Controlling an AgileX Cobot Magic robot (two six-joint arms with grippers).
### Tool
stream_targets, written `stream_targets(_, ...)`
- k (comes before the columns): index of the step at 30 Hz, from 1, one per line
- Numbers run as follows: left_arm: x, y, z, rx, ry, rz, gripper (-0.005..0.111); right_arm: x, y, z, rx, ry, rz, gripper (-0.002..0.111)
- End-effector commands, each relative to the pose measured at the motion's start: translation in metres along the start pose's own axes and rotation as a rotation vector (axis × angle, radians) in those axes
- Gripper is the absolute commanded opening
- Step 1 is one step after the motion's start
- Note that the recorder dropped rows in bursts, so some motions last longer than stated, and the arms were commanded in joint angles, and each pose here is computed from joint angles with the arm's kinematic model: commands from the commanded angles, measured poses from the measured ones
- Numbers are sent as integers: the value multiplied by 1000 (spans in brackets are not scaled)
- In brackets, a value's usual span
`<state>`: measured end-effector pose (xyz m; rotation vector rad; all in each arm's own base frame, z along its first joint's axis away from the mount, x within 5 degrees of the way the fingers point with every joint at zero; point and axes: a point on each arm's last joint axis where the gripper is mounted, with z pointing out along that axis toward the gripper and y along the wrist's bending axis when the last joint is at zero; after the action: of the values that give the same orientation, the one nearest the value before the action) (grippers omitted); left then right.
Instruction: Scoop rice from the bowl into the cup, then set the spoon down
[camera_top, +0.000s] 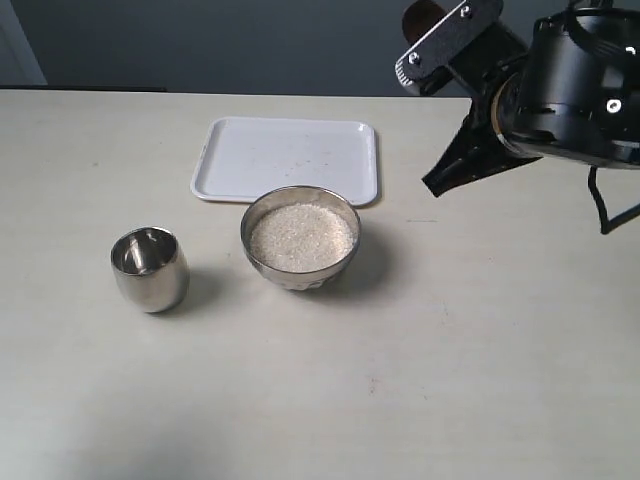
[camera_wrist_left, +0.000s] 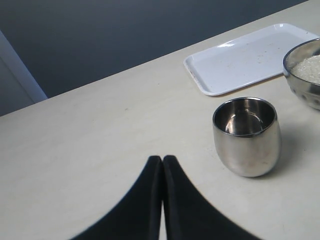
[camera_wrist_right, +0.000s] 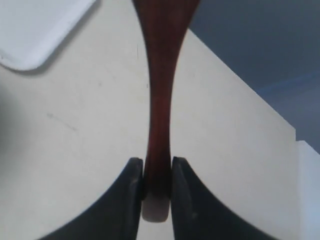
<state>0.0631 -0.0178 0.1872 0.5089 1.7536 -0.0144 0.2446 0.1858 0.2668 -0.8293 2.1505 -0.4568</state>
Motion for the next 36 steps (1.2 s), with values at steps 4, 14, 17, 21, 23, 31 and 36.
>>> stream_targets(4,0,-1,0,9,-13,-5,0,-23,-9,-24,-111,-301,218,-1)
stream_targets(14,0,-1,0,9,-13,-5,0,-20,13,-35,-478,-488,216,-1)
stream_targets(17,0,-1,0,9,-13,-5,0,-1,21,-27,-468,-368,90,-1)
stream_targets(21,0,-1,0,9,-13,-5,0,19,32,-27,-559,-214,-225,-1)
stream_targets(23,0,-1,0,9,-13,-5,0,25,36,-31,-637,-171,-341,-1)
stream_targets(31,0,-1,0,9,-11,-5,0,24,36,-36,-757,41,-500,-1)
stream_targets(36,0,-1,0,9,-13,-5,0,21,28,-24,-697,252,-607,-1)
